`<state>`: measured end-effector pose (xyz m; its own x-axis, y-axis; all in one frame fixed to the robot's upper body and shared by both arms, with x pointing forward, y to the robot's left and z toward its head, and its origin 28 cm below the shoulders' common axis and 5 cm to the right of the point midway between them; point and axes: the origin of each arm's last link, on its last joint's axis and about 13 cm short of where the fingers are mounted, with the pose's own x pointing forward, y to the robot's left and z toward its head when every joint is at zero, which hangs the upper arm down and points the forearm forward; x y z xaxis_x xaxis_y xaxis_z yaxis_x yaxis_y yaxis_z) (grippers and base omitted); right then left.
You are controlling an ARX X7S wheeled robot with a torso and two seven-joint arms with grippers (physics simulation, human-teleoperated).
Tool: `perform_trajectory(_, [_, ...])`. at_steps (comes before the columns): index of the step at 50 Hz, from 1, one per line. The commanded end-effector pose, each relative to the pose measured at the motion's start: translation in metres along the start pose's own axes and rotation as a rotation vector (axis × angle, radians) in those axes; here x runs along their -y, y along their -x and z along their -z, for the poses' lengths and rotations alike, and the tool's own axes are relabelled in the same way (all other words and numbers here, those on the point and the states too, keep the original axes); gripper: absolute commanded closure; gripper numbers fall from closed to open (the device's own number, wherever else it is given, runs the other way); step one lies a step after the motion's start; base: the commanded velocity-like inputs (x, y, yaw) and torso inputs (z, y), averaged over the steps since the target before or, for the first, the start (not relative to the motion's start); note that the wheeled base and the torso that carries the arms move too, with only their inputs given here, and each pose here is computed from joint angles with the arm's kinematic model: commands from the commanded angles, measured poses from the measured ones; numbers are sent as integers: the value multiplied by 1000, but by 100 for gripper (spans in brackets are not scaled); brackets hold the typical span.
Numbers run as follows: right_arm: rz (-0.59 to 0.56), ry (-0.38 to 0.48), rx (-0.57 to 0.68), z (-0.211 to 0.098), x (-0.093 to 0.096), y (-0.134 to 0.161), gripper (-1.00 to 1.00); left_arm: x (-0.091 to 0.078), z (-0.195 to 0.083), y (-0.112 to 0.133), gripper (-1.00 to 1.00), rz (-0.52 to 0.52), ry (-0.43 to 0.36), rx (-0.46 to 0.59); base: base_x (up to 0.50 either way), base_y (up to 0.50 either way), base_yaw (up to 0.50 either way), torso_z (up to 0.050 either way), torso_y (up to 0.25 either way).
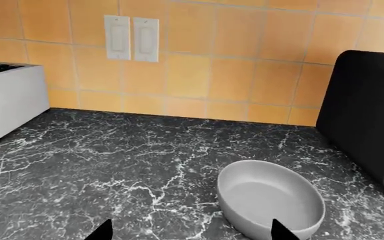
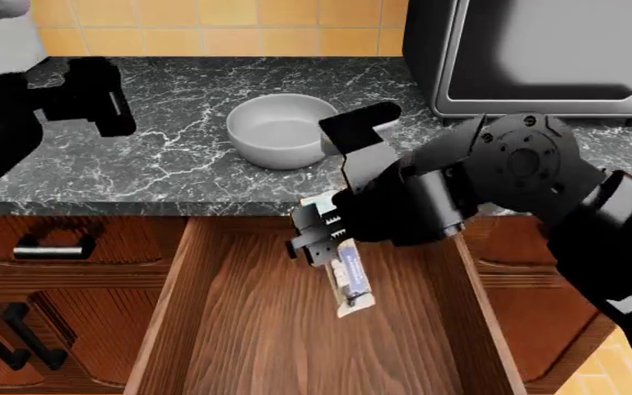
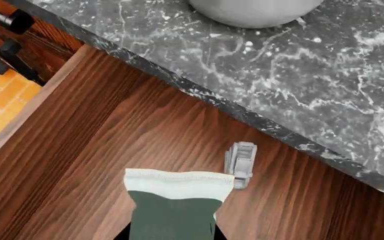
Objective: Place the bar in the bowl and close the drawer.
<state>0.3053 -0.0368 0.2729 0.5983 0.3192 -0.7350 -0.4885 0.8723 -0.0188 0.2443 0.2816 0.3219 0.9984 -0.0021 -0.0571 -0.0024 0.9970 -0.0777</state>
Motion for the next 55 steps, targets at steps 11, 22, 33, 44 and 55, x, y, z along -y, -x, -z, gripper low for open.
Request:
perform_trajectory(11, [180, -7, 366, -125, 36, 61, 100, 15, -85, -78, -100, -53, -3, 31, 0, 0, 0, 0, 0])
perform_trajectory(22, [220, -50, 515, -145, 39, 72, 100, 19, -106, -102, -100, -100, 18, 80, 0, 0, 0, 0, 0])
perform_trajectory(33, [212, -67, 594, -155, 37, 92, 100, 21, -120, -99, -100, -137, -3, 83, 0, 0, 0, 0, -145])
perform_trajectory(44, [197, -104, 726, -167, 33, 113, 100, 24, -130, -91, -100, -140, -17, 107, -1, 0, 0, 0, -250])
perform_trajectory(55, [227, -214, 959, -181, 28, 112, 100, 22, -133, -90, -100, -150, -16, 115, -1, 0, 0, 0, -250])
